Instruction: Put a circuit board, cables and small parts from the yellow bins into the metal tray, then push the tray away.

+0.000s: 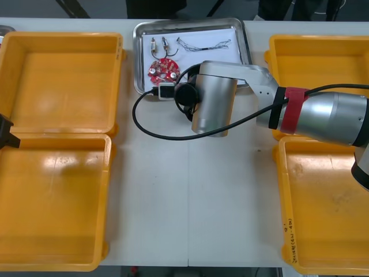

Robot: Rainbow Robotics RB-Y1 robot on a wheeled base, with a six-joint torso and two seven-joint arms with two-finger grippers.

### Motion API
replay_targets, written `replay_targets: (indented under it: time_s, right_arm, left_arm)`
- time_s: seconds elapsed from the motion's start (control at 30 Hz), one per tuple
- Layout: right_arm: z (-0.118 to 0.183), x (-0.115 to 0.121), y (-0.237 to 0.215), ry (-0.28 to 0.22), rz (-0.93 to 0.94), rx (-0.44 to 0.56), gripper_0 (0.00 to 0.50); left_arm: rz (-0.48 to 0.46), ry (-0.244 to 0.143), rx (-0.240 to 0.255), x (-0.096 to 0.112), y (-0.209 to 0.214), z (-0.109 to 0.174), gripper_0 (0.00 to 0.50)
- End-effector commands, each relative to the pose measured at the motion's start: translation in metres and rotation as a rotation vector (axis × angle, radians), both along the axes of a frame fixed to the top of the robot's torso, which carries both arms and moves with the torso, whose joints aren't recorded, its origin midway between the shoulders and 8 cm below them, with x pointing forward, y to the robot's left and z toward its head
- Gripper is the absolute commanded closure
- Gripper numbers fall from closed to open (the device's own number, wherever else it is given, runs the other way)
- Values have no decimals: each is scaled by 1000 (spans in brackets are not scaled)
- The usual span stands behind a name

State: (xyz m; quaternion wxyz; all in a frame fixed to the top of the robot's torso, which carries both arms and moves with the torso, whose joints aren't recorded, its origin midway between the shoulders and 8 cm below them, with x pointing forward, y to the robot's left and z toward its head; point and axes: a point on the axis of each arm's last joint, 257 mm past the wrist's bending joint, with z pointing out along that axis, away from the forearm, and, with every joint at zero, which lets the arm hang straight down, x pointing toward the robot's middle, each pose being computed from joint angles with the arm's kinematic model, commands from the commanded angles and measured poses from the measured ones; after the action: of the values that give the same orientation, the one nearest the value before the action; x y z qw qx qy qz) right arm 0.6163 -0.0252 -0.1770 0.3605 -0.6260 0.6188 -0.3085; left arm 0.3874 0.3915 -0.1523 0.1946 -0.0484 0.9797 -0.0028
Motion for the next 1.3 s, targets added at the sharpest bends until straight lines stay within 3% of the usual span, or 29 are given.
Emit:
replay_targets:
  time_s: [0.03, 0.23, 0.5, 0.77, 0.9, 1.3]
  right_arm:
    - [39, -9, 26, 32, -17, 71, 0]
    - [46, -37, 24, 128, -89, 128, 0]
    - [54, -82, 6, 326, -214, 277, 0]
    - [67, -118, -39, 423, -344, 364, 0]
    - [73, -135, -64, 455, -403, 412, 0]
    - [96, -149, -114, 377, -456, 628, 0]
  left_arm:
    - [-64, -18, 94, -4, 20, 15, 0]
    - [-64, -18, 94, -4, 20, 15, 0]
    - [-64, -18, 94, -4, 20, 15, 0]
    - [-64, -18, 94, -4, 20, 15, 0]
    - [-64, -18, 94, -4, 20, 15, 0]
    - [-64, -18, 94, -4, 20, 15, 0]
